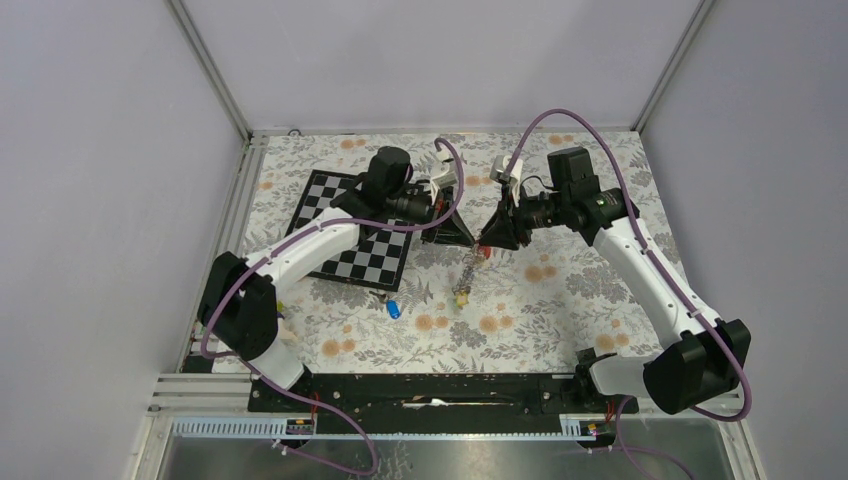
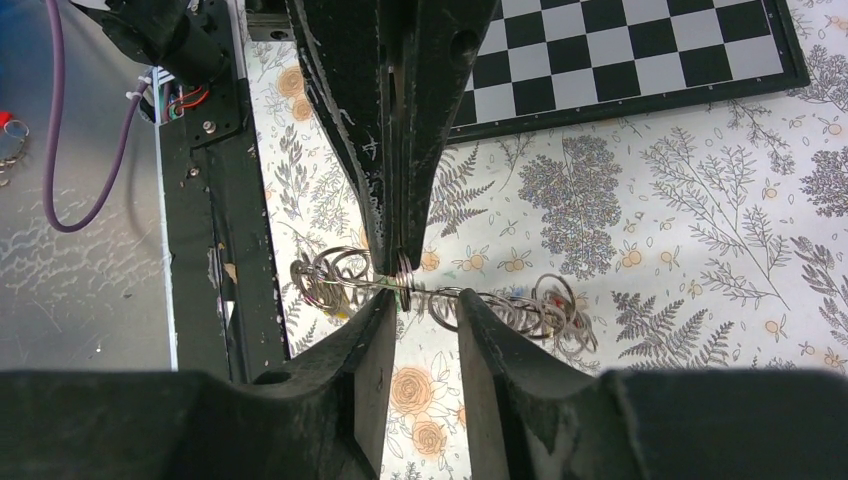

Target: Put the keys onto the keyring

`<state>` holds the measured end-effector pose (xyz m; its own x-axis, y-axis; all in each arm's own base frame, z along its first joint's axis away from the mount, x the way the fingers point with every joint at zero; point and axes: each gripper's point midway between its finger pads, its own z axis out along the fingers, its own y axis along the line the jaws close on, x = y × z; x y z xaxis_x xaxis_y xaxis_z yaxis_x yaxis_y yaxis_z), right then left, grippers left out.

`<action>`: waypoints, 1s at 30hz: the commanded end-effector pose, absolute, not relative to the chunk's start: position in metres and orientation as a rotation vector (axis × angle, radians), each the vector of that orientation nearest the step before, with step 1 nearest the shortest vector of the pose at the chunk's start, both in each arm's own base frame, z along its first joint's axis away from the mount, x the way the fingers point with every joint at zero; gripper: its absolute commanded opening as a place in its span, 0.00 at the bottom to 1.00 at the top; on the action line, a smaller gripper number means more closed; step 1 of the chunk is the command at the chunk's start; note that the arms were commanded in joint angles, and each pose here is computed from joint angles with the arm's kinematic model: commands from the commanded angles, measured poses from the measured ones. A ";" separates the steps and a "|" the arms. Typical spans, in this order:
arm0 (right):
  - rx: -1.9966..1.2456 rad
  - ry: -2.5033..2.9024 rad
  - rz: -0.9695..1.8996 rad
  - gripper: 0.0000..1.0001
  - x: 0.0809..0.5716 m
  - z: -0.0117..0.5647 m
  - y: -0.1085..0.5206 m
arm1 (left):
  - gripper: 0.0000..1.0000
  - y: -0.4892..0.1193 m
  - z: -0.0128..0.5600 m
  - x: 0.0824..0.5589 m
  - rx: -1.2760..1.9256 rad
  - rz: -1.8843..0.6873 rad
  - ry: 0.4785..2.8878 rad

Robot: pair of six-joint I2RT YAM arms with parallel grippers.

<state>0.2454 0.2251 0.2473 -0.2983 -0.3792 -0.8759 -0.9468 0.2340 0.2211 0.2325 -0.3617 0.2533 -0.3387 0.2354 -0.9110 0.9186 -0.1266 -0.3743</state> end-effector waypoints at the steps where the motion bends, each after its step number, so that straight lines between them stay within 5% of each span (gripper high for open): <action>1: -1.224 1.763 1.021 0.34 0.248 0.255 0.226 | 0.00 -0.361 0.285 0.227 1.326 -1.530 1.405; 16: -1.217 1.748 1.102 0.00 0.242 0.262 0.232 | 0.00 -0.360 0.282 0.236 1.246 -1.532 1.421; 22: -1.215 1.760 1.084 0.01 0.245 0.258 0.231 | 0.00 -0.358 0.283 0.235 1.238 -1.544 1.419; 30: -1.202 1.764 1.098 0.20 0.246 0.256 0.232 | 0.00 -0.358 0.285 0.232 1.231 -1.570 1.404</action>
